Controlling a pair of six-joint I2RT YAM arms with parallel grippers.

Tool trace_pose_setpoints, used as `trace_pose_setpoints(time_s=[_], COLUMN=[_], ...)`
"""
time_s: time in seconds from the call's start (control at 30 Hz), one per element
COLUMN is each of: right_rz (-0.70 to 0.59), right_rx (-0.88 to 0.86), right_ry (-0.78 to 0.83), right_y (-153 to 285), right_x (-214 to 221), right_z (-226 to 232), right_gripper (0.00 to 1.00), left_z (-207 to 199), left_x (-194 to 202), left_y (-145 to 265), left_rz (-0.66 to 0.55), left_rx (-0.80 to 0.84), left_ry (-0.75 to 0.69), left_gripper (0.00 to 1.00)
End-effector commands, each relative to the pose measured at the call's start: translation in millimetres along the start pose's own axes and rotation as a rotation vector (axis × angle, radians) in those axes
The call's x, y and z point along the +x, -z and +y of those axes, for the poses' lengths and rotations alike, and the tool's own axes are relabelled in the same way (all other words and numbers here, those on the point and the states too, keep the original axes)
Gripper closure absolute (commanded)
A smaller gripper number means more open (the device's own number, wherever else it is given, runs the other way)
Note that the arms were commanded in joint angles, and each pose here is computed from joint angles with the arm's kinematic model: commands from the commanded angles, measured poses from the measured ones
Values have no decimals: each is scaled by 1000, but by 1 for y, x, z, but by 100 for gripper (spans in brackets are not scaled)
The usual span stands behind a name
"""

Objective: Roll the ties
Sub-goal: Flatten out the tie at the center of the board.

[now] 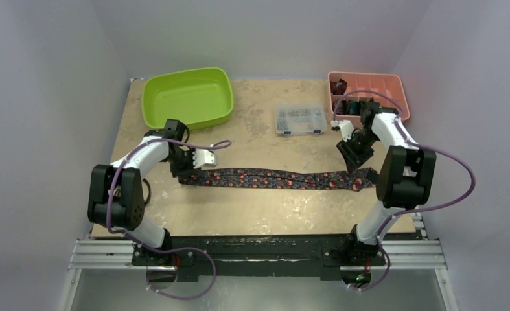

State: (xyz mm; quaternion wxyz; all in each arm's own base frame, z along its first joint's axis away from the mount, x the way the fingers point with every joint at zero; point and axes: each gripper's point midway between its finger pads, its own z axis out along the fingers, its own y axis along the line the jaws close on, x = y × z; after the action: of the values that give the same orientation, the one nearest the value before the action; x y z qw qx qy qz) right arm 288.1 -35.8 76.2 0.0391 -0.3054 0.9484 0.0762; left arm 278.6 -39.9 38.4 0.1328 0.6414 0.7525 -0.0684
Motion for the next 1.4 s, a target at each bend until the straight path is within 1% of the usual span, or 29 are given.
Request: trace_pose_setpoints(time_s=[0.0, 0.1, 0.17, 0.33, 0.43, 0.53, 0.57, 0.67, 0.73, 0.9, 1.03, 1.13, 1.23, 1.37], right_rz=[105, 146, 144, 132, 140, 146, 145, 139, 129, 68, 45, 64, 86, 118], right_rx=[-4, 24, 45, 56, 82, 87, 85, 72, 72, 82, 84, 90, 93, 97], right_ry=[4, -3, -8, -49, -66, -74, -74, -68, -62, -41, -27, -12, -6, -8], right_y=[-17, -28, -35, -49, -55, -61, -62, -62, -55, -24, -6, -7, -17, -35], right_x=[36, 49, 49, 44, 46, 49, 50, 52, 51, 33, 22, 23, 26, 30], right_z=[11, 9, 5, -1, -6, -6, -5, 0, 1, -1, -3, -7, -11, -18], right_gripper=[58, 55, 55, 62, 63, 68, 71, 86, 100, 100, 100, 100, 100, 100], left_z=[8, 7, 4, 2, 3, 4, 5, 6, 6, 9, 11, 9, 2, -9], left_x=[-7, -7, -7, -5, -5, -5, -5, -5, -5, -16, -28, -32, -28, -4], left_y=[7, 7, 6, 5, 6, 6, 7, 6, 7, 17, 37, 50, 55, 40], left_rz=[-31, -32, -32, -29, -28, -25, -25, -27, -28, -72, -127, -163, -180, -127], left_rx=[-11, -6, 0, 2, -3, -6, -6, -7, -11, -33, -78, -110, -121, -112], left_ry=[20, 27, 31, 37, 36, 37, 39, 42, 44, 45, 36, 21, -11, -65], left_gripper=[85, 85, 85, 85, 85, 85, 85, 85, 85, 88, 95, 99, 100, 100])
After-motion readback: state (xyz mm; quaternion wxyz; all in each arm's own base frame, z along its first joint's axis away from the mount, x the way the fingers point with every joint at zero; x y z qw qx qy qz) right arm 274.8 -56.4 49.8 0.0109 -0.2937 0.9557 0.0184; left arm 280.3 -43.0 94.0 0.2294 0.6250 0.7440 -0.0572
